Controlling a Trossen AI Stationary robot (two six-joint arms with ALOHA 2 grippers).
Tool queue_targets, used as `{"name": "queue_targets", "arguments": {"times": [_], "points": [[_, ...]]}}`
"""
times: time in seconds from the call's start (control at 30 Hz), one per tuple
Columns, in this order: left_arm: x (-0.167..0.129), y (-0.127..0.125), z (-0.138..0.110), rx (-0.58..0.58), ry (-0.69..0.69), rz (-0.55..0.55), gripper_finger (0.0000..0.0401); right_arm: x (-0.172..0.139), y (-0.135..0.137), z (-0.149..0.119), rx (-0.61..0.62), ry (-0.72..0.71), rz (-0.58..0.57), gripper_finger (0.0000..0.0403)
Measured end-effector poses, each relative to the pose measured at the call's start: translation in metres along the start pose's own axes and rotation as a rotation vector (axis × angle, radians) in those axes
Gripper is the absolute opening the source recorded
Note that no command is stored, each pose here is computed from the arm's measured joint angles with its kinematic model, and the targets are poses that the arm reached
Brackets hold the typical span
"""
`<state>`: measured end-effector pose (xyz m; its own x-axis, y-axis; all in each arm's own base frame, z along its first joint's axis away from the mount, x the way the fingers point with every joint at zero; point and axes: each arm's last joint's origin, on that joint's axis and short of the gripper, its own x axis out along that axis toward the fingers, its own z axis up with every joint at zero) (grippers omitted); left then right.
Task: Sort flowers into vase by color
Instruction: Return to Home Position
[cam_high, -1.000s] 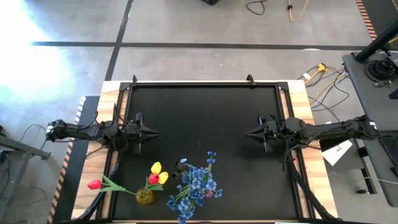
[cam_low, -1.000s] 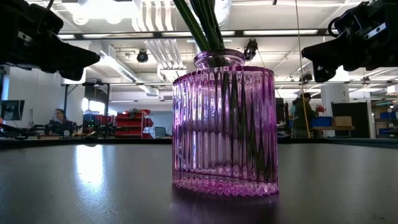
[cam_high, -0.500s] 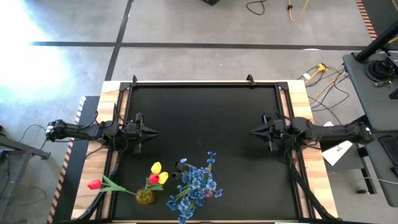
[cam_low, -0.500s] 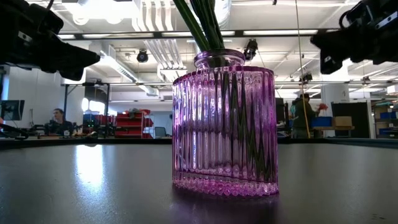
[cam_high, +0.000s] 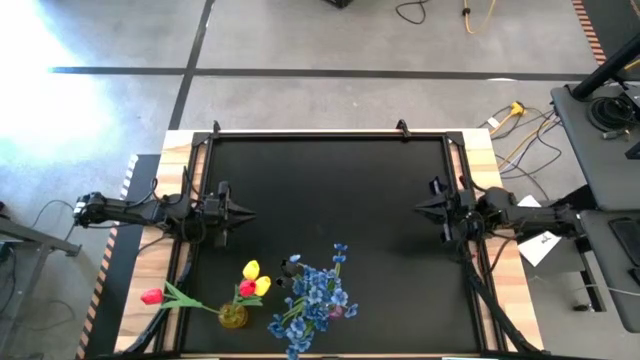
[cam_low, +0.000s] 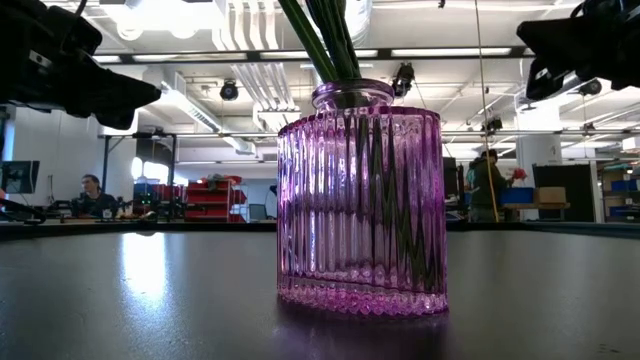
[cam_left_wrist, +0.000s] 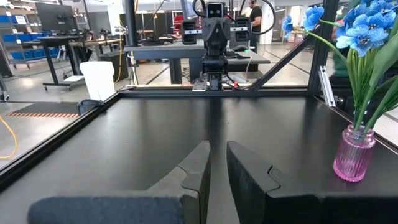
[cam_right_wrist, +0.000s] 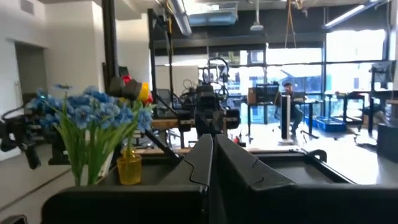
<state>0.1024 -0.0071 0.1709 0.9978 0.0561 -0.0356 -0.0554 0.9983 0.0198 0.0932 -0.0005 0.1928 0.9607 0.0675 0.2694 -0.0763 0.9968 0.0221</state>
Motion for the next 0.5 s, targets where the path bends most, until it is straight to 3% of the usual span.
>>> {"name": "queue_targets", "arguments": {"times": [0.5], "points": [[0.0003,-0.0001,-0.0003,0.001,0.004,0.0,0.0039,0.0037,-0.0005,-0.0024,0.003,0.028,-0.002,0.0013]]}}
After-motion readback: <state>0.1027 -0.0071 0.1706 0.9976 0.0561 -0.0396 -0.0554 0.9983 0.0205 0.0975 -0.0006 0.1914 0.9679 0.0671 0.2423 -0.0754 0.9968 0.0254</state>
